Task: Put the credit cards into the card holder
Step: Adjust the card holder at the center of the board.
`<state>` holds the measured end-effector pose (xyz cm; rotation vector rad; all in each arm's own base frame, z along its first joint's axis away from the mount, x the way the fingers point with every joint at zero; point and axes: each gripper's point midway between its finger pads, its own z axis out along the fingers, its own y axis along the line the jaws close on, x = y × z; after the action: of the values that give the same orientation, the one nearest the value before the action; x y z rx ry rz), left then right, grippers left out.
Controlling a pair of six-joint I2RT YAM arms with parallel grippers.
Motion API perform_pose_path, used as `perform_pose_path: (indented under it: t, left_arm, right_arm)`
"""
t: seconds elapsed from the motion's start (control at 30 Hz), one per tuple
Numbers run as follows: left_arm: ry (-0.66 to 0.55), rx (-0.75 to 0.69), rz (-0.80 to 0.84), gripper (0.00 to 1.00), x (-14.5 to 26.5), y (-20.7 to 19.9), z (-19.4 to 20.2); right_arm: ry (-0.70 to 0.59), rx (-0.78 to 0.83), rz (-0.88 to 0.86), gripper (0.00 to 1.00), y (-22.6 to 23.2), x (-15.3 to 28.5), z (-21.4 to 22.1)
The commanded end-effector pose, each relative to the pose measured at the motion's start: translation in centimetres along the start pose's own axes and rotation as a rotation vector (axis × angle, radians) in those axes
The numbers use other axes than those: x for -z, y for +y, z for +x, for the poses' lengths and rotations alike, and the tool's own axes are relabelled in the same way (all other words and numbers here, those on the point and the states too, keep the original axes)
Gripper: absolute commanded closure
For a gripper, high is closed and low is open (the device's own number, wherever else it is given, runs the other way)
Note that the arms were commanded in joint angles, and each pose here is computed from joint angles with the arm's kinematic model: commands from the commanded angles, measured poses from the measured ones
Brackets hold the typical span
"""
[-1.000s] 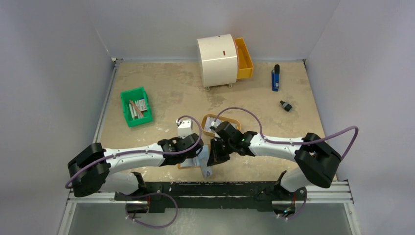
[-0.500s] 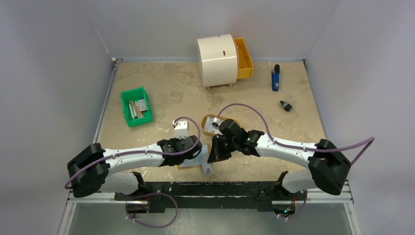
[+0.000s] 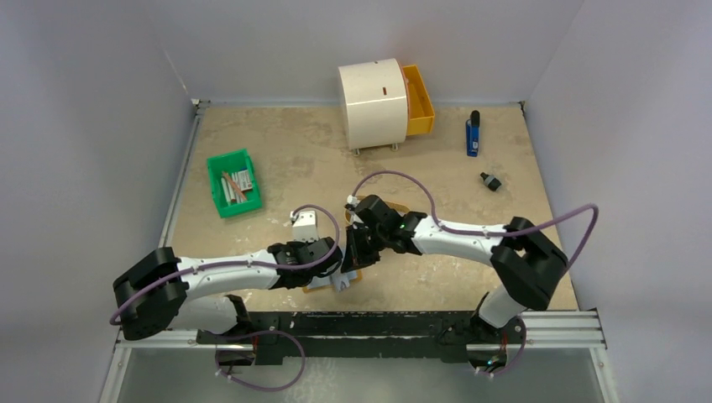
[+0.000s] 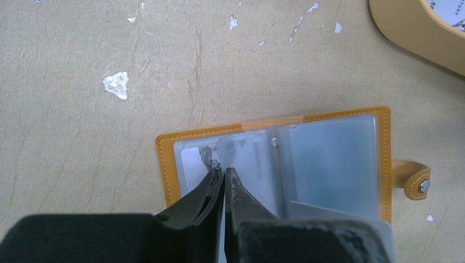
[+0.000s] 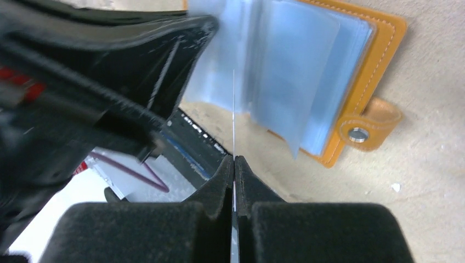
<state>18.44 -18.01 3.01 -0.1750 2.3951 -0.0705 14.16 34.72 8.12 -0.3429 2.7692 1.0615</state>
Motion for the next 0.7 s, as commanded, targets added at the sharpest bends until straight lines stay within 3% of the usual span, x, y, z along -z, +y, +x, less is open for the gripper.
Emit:
perform_pose_path:
  t: [0.0, 0.13, 0.27, 0.33, 0.47, 0.67]
  left_arm:
    - [-0.03, 0.033, -0.004, 0.96, 0.0, 0.2, -0.7]
    - [-0.037, 0.05, 0.008, 0.91, 0.4, 0.1, -1.1]
    - [-0.052, 0.085, 0.03, 0.73, 1.2, 0.0, -1.8]
    - [-0.06, 0.098, 0.032, 0.69, 1.5, 0.2, -2.1]
    - [-0.072, 0.104, 0.001, 0.68, 1.4, 1.2, -2.0]
    - [-0.051, 0.095, -0.04, 0.77, 0.5, 2.2, -0.6]
  right_arm:
    - [-0.019, 0.051, -0.041, 1.0, 1.3, -1.0, -1.8]
    - [-0.023, 0.046, -0.042, 1.0, 0.7, -1.7, -2.3]
    - [-0.02, 0.044, -0.039, 1.0, 0.4, -2.1, -2.2]
    - [-0.022, 0.044, -0.041, 1.0, 0.3, -2.1, -2.2]
    - [-0.029, 0.046, -0.045, 1.0, 0.4, -2.1, -2.2]
    - [-0.034, 0.05, -0.048, 1.0, 0.3, -2.1, -2.4]
